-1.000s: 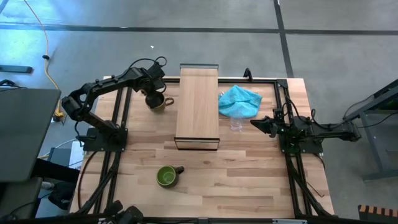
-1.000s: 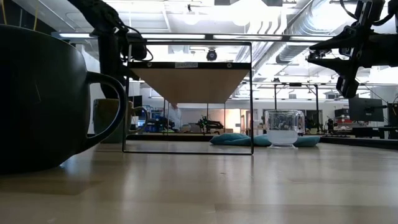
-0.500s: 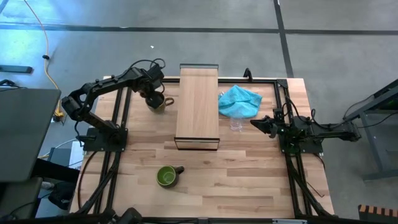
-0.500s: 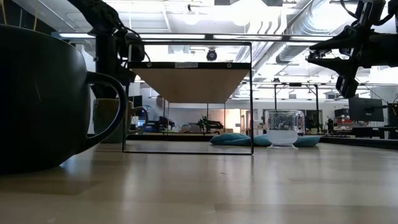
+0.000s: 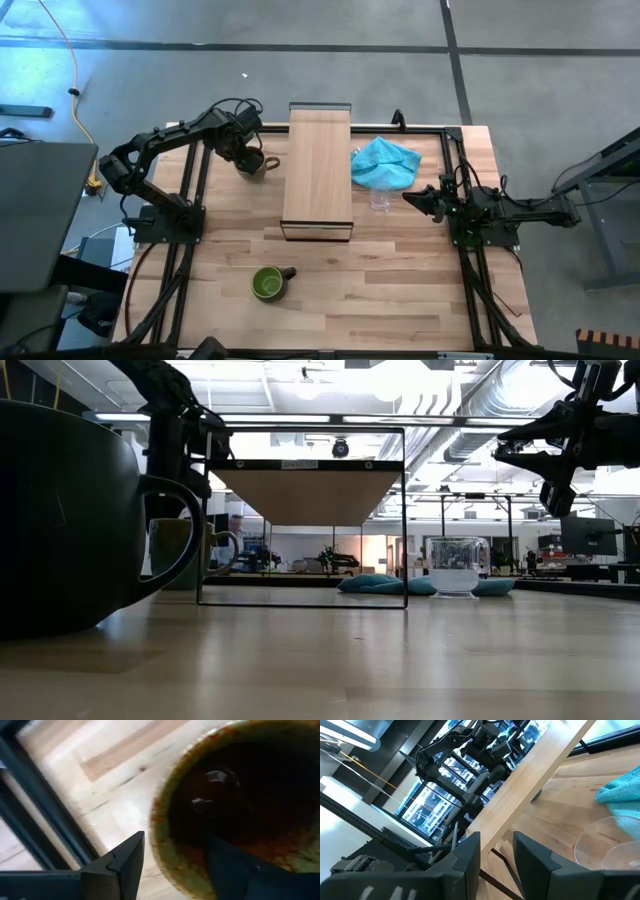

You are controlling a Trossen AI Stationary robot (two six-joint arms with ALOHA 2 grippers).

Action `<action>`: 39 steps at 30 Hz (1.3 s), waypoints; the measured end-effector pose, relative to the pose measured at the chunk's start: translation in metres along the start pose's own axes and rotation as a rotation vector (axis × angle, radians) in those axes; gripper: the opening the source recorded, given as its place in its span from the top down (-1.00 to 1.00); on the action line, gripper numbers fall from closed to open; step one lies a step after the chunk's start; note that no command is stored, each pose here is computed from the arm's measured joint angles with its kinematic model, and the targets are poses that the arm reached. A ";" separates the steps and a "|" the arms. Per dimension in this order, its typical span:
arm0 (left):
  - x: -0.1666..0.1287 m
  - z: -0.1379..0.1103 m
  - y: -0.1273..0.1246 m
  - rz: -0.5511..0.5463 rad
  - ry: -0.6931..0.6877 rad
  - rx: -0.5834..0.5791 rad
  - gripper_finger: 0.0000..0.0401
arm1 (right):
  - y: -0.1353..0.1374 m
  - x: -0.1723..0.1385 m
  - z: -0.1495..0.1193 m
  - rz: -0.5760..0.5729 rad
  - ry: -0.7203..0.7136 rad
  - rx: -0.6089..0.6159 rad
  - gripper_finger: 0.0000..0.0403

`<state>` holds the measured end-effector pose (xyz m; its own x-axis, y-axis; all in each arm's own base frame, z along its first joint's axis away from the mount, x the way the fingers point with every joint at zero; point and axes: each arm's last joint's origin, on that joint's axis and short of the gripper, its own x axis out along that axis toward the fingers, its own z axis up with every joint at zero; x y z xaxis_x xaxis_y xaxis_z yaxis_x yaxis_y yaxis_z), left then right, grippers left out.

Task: Stack small to large cups/mugs on shelf
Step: Put the brown and green mug on the shelf

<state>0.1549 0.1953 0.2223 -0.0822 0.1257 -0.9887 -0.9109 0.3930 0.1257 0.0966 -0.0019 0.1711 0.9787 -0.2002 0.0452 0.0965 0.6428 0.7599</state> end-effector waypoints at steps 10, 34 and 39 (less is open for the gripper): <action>0.000 0.000 0.000 0.001 -0.002 -0.015 0.29 | 0.000 0.000 0.000 0.002 0.002 0.002 0.47; -0.001 0.007 -0.001 0.001 -0.078 -0.155 0.86 | 0.000 0.000 0.000 0.003 0.003 0.002 0.47; -0.002 0.007 -0.001 -0.009 -0.076 -0.167 0.91 | 0.000 0.000 0.000 0.004 0.005 0.003 0.47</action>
<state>0.1587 0.2008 0.2243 -0.0483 0.1939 -0.9798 -0.9666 0.2382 0.0948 0.0967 -0.0017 0.1710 0.9800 -0.1940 0.0449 0.0921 0.6417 0.7614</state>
